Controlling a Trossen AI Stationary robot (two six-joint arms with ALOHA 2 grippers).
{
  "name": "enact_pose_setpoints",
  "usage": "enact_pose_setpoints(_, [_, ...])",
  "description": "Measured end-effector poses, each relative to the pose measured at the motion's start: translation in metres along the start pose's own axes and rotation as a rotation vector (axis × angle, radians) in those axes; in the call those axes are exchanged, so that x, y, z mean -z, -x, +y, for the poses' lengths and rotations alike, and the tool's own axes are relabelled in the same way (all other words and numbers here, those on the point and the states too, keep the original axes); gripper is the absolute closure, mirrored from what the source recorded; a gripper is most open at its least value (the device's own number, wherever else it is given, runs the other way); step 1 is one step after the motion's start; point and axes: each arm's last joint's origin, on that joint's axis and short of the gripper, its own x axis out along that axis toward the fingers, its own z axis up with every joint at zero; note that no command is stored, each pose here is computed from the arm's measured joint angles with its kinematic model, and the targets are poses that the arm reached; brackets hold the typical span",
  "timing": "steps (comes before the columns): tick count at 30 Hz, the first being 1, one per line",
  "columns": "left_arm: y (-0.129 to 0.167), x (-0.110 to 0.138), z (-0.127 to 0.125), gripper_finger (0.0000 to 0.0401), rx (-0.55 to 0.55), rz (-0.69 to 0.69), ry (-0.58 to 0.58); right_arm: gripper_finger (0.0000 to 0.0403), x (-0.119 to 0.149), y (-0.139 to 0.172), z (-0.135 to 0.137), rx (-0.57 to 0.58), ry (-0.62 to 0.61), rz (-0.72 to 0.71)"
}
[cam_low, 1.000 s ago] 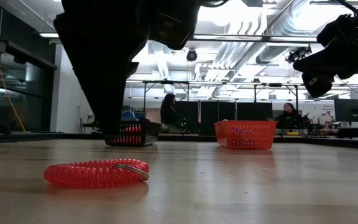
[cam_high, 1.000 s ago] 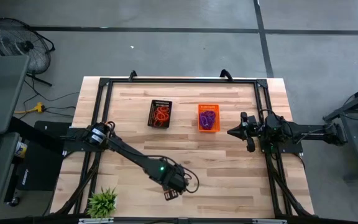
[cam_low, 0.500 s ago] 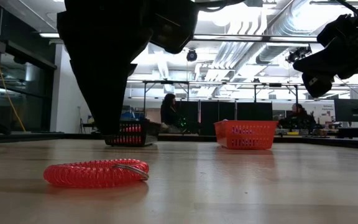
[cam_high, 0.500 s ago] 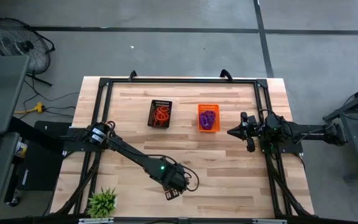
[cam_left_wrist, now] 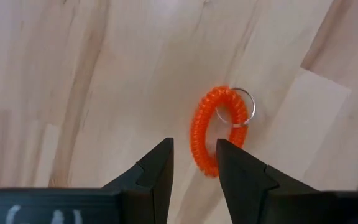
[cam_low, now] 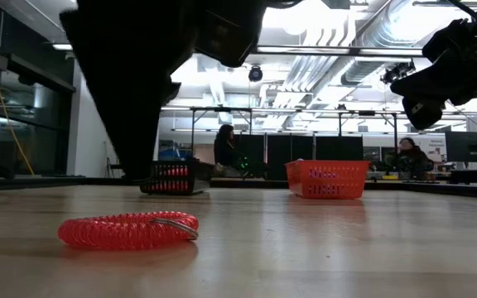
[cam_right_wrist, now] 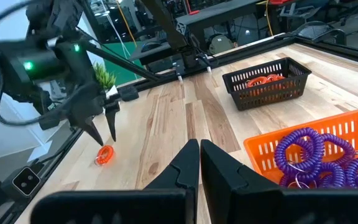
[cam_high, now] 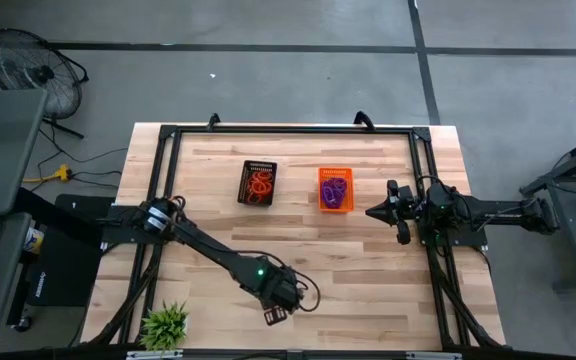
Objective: Sort spring keychains into baskets
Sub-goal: Put the orange spring keychain into the black basket
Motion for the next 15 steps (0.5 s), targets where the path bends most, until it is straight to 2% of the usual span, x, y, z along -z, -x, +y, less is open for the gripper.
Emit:
enact_pose_setpoints(4, [-0.013,0.002,0.003,0.0281,-0.037,0.042,0.000,0.0392,0.000,0.000,0.000,0.000,0.000,0.000])
enact_pose_setpoints(7, [-0.018,-0.001,-0.001,0.0281,-0.001,0.050,-0.018,0.0392,0.000,0.000,0.000,0.001,0.000,0.000])
enact_pose_setpoints(15, [-0.032,0.001,0.000,0.0282,-0.031,0.077,-0.043,0.0392,0.000,0.000,0.000,0.000,0.000,-0.001])
